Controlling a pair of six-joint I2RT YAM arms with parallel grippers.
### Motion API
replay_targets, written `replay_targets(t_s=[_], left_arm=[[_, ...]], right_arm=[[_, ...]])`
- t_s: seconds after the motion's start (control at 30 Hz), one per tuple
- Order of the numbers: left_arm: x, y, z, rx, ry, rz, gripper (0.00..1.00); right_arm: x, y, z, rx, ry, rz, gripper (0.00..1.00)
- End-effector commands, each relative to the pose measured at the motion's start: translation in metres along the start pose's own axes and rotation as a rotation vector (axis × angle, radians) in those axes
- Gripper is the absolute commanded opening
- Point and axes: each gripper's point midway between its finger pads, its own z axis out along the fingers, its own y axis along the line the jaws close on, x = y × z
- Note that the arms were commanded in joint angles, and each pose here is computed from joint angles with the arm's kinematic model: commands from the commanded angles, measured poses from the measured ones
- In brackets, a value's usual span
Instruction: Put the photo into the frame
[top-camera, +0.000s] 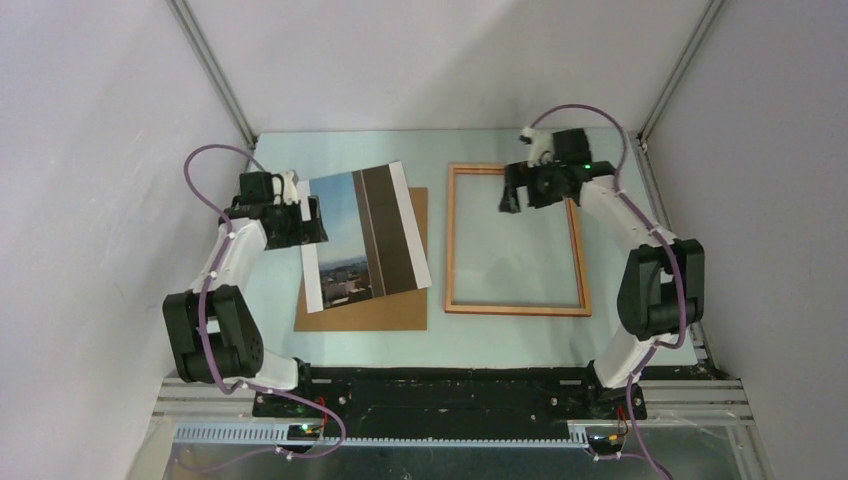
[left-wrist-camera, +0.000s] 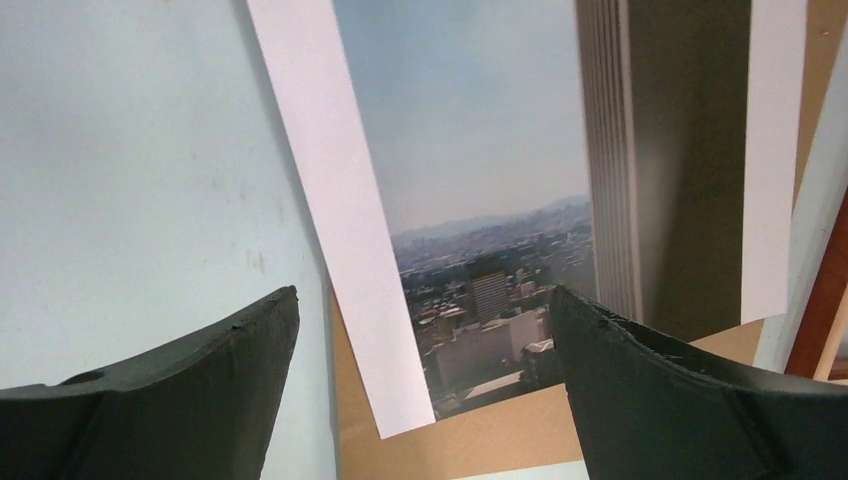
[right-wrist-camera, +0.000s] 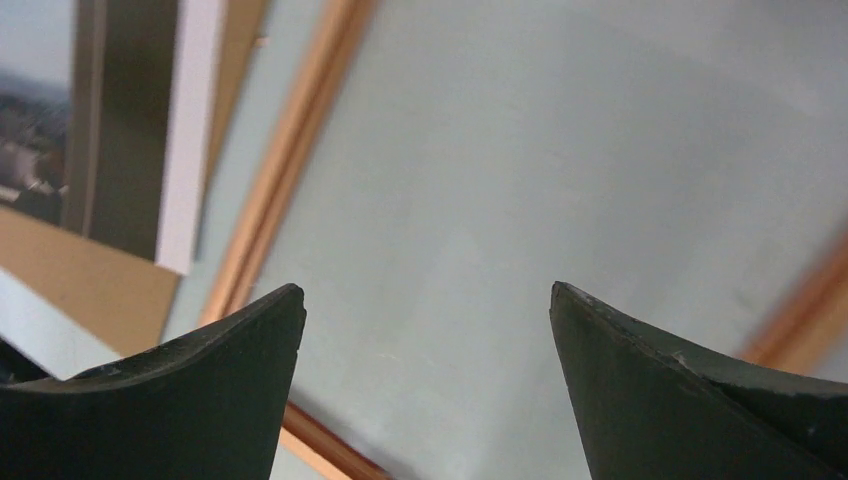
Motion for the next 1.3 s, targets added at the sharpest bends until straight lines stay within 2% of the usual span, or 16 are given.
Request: replay_targets(t_s=[0.0,0.17,0.23,0.3,0.47,0.87,1.27], left_arm=[[0.001,0.007,-0.009,0.016,-0.013,-0.01,1.0],[0.007,0.011,-0.003,0.032,0.014,-0.044,1.0],[0.011,0.012,0.003,0.033,0.038,-0.074,1.0],[0.013,0.013,0.009,0.027,0.056,-0.098,1.0],[0.019,0.019,0.021,0.02,0.097,-0.114,1.0],[0.026,0.028,0.046,0.032,0.172,-0.169,1.0],[0.022,0.031,0.063,0.048,0.203,-0.191,0.99]], right_arm=[[-0.024,0.075,0.008,-0.08,-0.03,-0.147,0.97],[-0.035,0.158,0.036,-0.188,-0.014,-0.268,0.97],[-0.025,0.178,0.054,-0.237,0.039,-0.257,0.97],[-0.036,0.199,0.065,-0.3,0.043,-0.239,0.97],[-0.022,0.225,0.101,-0.401,0.132,-0.14,0.96],[0.015,0.233,0.152,-0.405,0.245,-0.1,0.94],[0.047,0.224,0.169,-0.396,0.326,-0.051,0.9]])
